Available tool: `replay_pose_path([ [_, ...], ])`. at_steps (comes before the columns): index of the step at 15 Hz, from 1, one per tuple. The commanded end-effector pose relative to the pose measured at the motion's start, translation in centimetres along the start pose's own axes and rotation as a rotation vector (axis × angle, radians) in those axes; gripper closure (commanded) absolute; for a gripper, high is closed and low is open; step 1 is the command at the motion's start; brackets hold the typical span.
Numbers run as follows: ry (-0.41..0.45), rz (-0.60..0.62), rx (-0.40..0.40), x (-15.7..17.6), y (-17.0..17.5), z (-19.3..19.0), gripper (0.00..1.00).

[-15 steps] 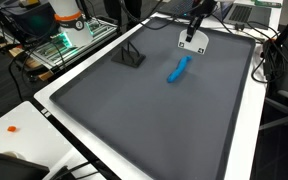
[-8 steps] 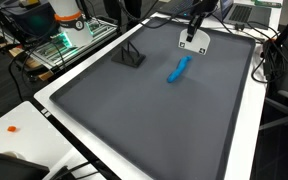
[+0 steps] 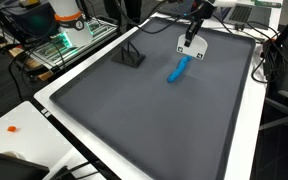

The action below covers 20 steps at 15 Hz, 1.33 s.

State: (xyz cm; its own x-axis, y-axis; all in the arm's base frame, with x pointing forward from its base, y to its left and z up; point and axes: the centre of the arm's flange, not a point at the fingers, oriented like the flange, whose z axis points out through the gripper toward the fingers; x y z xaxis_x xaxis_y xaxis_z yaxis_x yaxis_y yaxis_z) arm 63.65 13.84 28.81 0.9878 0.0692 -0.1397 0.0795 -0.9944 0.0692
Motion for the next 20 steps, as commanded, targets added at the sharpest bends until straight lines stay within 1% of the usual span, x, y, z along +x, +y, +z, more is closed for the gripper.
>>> replay_pose_path([
  [1, 0.008, -0.015, -0.022, 0.2, 0.5, 1.6, 0.99],
  [10, 0.009, -0.033, -0.041, 0.7, 0.3, 4.1, 0.99],
  [20, -0.005, -0.040, -0.042, 0.8, 0.3, 6.5, 0.99],
])
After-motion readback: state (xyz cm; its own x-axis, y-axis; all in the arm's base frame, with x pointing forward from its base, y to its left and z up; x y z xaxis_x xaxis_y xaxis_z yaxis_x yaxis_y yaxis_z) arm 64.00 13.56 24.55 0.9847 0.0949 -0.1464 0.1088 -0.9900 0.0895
